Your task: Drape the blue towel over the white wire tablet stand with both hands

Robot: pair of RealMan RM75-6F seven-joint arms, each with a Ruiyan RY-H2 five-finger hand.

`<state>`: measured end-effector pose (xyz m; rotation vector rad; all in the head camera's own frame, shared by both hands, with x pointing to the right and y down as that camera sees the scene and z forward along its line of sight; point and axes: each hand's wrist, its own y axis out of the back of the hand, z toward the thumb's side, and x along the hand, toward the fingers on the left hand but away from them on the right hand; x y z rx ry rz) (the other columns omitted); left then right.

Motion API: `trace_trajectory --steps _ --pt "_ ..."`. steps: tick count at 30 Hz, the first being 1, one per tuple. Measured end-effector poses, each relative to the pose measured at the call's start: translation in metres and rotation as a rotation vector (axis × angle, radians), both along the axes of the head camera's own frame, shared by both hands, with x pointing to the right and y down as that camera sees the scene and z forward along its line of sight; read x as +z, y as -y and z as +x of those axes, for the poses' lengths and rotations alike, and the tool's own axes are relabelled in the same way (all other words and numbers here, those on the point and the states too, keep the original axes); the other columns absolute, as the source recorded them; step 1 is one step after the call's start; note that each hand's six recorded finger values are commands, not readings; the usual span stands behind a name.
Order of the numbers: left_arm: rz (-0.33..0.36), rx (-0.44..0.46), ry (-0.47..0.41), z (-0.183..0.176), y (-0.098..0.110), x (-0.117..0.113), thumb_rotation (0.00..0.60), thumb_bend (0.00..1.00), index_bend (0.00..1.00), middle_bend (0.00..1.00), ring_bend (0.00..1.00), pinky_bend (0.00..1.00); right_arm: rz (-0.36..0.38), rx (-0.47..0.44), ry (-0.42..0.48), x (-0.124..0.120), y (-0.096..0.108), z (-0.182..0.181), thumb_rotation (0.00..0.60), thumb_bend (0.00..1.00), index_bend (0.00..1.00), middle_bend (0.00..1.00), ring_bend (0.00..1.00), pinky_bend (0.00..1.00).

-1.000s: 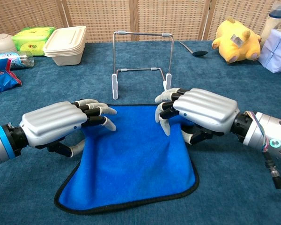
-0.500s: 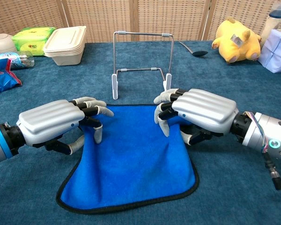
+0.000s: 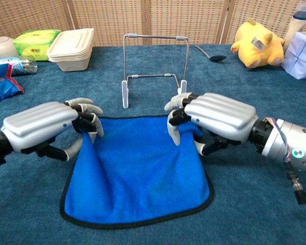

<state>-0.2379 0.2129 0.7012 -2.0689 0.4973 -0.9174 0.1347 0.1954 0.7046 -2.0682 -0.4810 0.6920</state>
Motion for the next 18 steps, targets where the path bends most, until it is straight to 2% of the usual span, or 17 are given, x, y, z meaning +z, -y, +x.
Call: trace_trajectory --steps 10,18 --pt "0.048 -0.110 -0.094 -0.010 0.034 -0.037 0.600 0.72 0.77 0.40 0.18 0.00 0.029 0.098 0.050 -0.036 0.035 0.012 0.600 0.49 0.93 0.44 0.19 0.13" --pt "0.109 -0.244 -0.225 -0.017 0.090 -0.076 0.600 0.70 0.76 0.40 0.18 0.00 0.098 0.209 0.067 -0.085 0.088 0.036 0.600 0.49 0.93 0.44 0.19 0.13"
